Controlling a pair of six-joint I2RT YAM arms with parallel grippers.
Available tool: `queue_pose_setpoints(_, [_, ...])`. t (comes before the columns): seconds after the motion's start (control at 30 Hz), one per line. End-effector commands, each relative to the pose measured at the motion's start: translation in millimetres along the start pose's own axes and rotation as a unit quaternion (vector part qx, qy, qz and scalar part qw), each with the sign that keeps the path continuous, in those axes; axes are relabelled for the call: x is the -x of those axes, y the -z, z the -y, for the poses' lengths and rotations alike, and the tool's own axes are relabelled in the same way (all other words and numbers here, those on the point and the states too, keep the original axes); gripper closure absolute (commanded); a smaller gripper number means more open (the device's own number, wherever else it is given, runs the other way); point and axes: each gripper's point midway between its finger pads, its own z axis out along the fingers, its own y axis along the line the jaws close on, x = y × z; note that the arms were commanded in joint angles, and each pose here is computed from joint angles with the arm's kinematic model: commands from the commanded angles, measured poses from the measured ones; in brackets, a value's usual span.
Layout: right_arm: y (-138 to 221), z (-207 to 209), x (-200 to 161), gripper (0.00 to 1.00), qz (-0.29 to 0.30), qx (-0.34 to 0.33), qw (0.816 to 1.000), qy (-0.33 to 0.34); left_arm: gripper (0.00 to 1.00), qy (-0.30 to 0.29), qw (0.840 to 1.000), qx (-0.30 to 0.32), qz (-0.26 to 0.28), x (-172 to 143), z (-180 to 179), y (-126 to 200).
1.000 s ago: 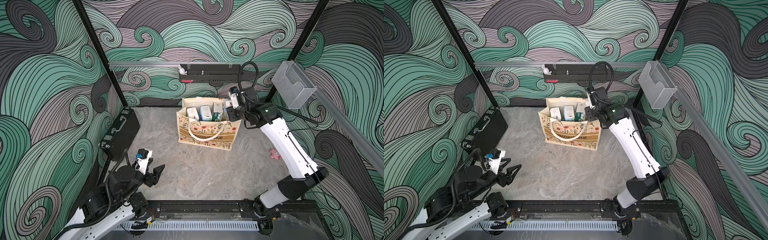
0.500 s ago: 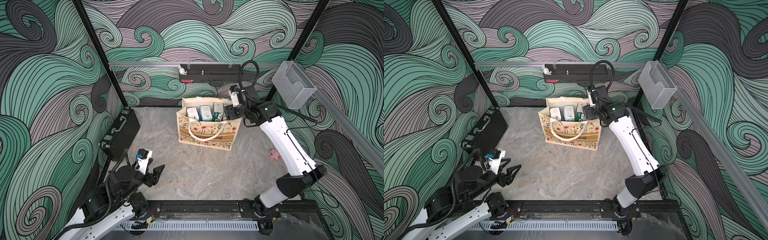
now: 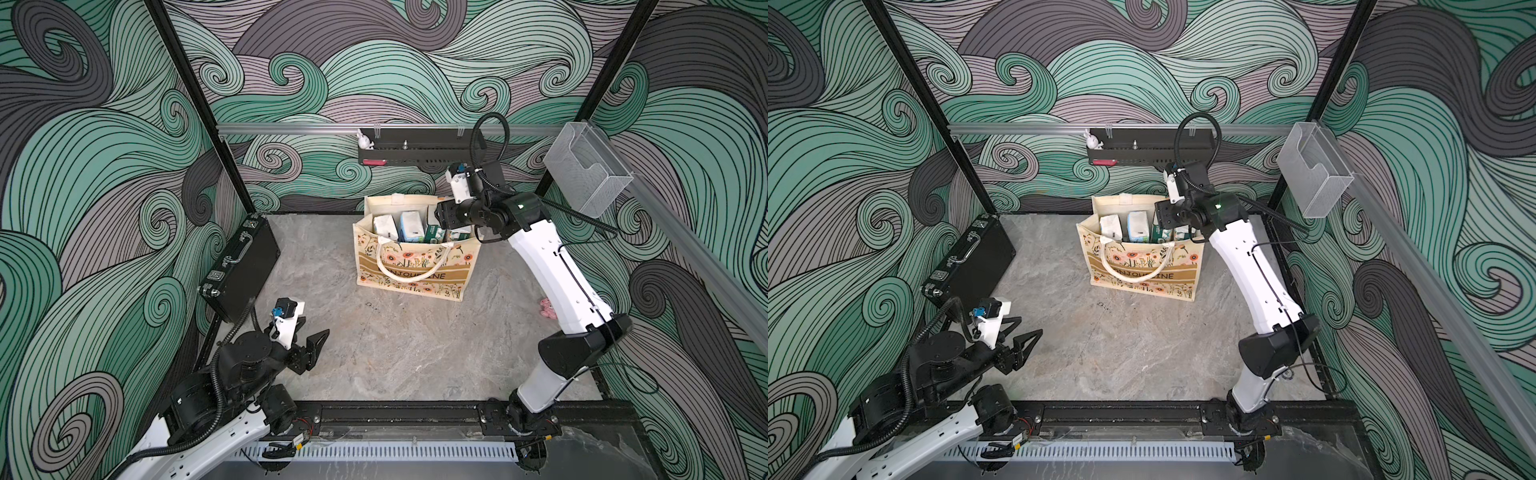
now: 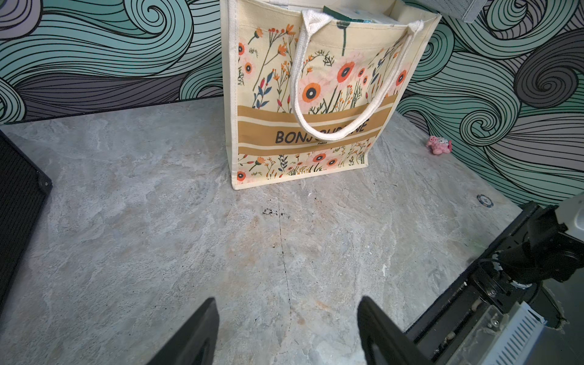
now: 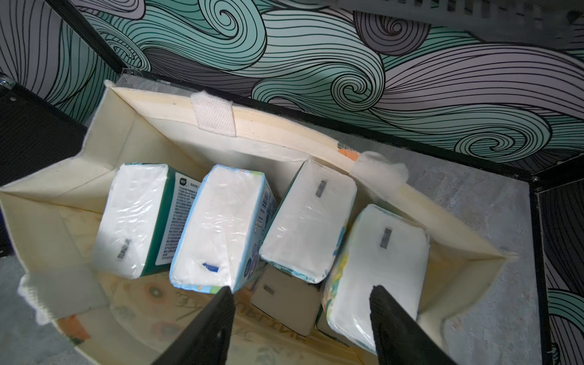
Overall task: Put tissues into the canvas bag
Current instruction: Place the pack of facial tissues in the canvas bag, then adjust the pack of facial tissues in the canvas bag.
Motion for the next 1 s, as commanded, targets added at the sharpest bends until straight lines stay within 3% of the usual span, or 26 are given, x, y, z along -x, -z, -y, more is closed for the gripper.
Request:
queue_pose_setpoints(0.0, [-26.6, 5.3, -12.7, 0.29, -0.032, -0.014, 0.999, -0.012, 0.29, 0.001, 1.0, 0.013, 0.003, 3.3, -5.1, 4.3])
queue_pose_setpoints(0.1, [-43.5, 13.6, -29.7, 0.28, -0.059, -0.038, 0.997, -0.015, 0.29, 0.001, 1.0, 0.013, 0.003, 3.2, -5.1, 4.3])
queue_pose_setpoints(0.23, [-45.9, 7.3, -35.4, 0.28, -0.067, -0.023, 0.997, -0.02, 0.29, 0.0, 1.0, 0.011, 0.002, 3.5, -4.0, 3.3])
queue_pose_setpoints(0.6, [1.8, -57.9, 14.4, 0.26, 0.048, 0.095, 0.994, 0.012, 0.29, -0.008, 0.999, 0.033, -0.03, -2.0, -6.5, -9.9])
queue_pose_setpoints(0.8, [-21.3, -123.5, 25.6, 0.28, 0.049, 0.176, 0.982, 0.042, 0.29, -0.015, 0.997, 0.046, -0.057, -6.7, -7.2, -20.0])
queue_pose_setpoints(0.97, [-53.6, -153.3, 27.2, 0.39, 0.035, 0.207, 0.977, 0.043, 0.29, -0.018, 0.996, 0.051, -0.071, -9.6, -7.7, -25.7])
